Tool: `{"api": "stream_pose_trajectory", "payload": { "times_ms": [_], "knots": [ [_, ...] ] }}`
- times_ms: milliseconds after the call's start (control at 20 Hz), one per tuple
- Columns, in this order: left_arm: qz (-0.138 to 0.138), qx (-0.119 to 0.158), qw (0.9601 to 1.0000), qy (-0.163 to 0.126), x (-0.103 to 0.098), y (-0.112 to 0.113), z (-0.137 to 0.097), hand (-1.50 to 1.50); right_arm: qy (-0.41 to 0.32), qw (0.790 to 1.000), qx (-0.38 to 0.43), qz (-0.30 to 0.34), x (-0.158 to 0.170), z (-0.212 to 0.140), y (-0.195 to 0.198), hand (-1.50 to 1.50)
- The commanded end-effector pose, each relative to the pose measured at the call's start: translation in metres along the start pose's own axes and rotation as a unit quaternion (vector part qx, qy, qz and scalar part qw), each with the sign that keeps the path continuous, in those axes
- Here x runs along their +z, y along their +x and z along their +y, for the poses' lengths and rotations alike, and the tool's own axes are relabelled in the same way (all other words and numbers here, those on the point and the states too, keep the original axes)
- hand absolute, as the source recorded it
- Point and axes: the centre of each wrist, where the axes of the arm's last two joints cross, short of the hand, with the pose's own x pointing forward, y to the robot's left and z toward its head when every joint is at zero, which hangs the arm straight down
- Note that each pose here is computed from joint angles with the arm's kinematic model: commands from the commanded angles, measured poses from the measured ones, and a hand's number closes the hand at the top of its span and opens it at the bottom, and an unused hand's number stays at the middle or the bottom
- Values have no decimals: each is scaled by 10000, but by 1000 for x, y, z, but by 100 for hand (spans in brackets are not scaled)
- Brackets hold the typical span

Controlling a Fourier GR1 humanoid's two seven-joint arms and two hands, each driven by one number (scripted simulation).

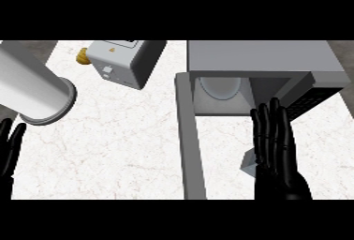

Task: Pick up the milk, place it into the microwave and close the microwave

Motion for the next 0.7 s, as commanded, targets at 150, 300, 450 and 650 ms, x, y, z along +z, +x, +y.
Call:
{"api": "stream_pose_trajectory", "payload": {
  "times_ms": [150,300,450,650],
  "knots": [
    [9,124,9999,74,11,0,7,-150,-521,9977,422,131,-4,-10,-23,-150],
    [-7,41,10000,-21,25,8,5,-150,-611,9967,440,308,-2,-27,-43,-150],
    [-18,-5,10000,14,29,2,25,-150,-669,9957,453,443,-3,-37,-42,-150],
    [59,-14,10000,0,40,-9,2,-150,-889,9935,456,537,-4,-44,-61,-150]
  ]
}}
